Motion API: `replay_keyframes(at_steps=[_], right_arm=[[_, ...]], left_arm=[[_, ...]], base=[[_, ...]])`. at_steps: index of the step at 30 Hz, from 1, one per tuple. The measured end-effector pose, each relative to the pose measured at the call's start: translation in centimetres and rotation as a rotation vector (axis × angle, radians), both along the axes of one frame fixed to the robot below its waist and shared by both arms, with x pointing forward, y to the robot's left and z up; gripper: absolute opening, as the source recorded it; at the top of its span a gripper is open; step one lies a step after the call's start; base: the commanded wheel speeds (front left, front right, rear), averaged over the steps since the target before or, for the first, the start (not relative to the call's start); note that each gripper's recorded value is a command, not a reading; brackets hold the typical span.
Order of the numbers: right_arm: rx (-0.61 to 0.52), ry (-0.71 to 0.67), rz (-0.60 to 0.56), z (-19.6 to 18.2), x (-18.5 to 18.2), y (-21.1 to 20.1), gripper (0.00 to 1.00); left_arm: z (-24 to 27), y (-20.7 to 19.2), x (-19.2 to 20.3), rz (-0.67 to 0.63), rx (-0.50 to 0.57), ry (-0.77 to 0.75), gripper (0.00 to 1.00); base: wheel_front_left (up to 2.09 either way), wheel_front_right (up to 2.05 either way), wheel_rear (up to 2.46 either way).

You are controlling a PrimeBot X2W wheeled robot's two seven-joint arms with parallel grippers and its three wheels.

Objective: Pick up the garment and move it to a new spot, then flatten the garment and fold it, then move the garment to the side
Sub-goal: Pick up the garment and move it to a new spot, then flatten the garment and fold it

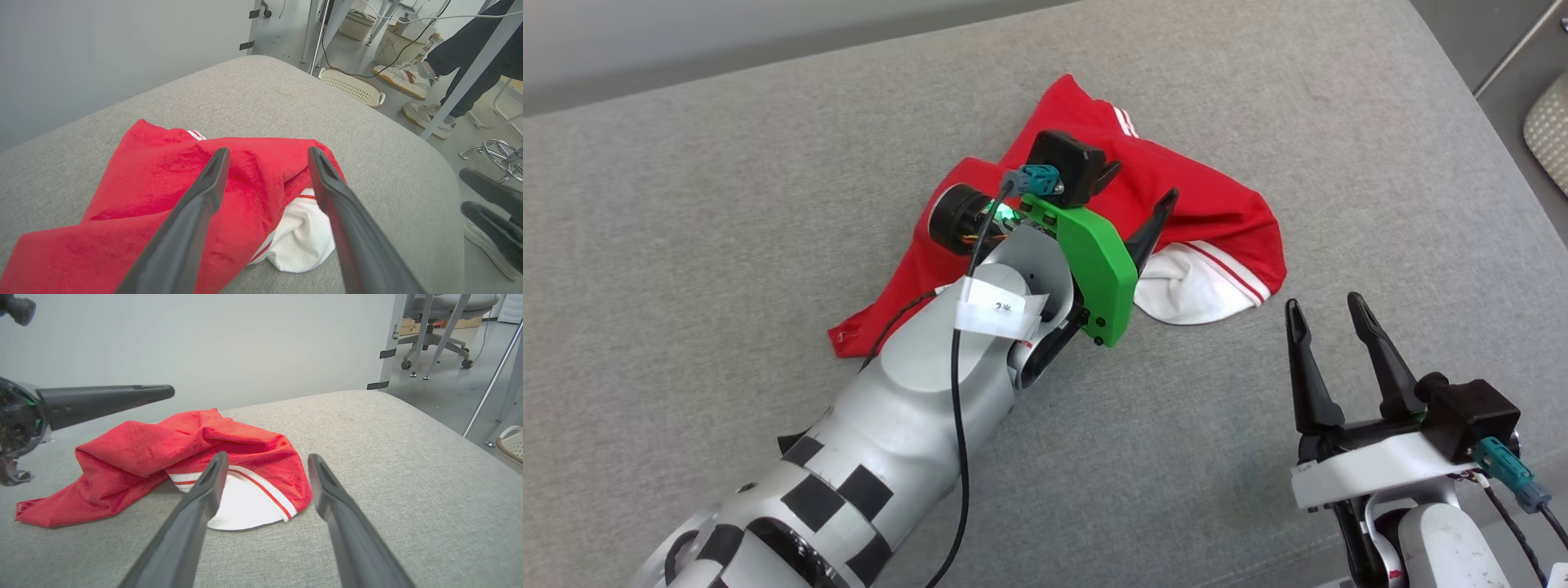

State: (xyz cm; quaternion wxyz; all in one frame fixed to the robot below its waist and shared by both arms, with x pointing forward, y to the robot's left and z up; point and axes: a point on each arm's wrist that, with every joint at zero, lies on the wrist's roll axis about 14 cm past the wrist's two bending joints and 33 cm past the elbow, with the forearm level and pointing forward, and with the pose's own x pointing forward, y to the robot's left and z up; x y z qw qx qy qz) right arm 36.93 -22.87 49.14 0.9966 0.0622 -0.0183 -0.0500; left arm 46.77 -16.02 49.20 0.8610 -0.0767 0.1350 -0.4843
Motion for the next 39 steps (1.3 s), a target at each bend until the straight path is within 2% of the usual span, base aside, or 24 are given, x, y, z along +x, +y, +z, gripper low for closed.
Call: replay_keyframes(at_steps=[3,7,13,17,23,29,39], right_arm=[[-0.012,-0.01,0.011,0.3,0.2,0.3,1.0],[-0.034,-0.026,0.03,0.8,0.2,0.8,1.0],[-0.05,-0.052,0.082,1.5,0.3,2.4,1.0],[-0.058,-0.073,0.114,2.2,0.2,3.4,1.0],[-0.063,-0.103,0.161,3.1,0.1,5.0,1.0],[-0.067,-0.137,0.19,4.1,0.3,5.9,1.0],[-0.064,-0.147,0.213,4.4,-0.3,6.7,1.0]], left_arm=[[1.4,0.8,0.5,0.037,-0.047,-0.036,1.0],[4.1,3.8,1.9,0.128,-0.097,-0.138,1.0],[7.5,11.7,4.0,0.3,-0.096,-0.285,1.0],[8.3,17.1,2.8,0.438,-0.12,-0.31,1.0],[7.1,23.7,-1.6,0.607,-0.113,-0.326,1.0],[6.1,26.8,-5.9,0.719,-0.115,-0.332,1.0],[4.9,27.4,-9.4,0.803,-0.163,-0.299,1.0]], base=[[0.0,0.0,0.0],[0.0,0.0,0.0],[0.0,0.0,0.0],[0.0,0.0,0.0],[0.0,0.0,0.0],[0.0,0.0,0.0],[0.0,0.0,0.0]])
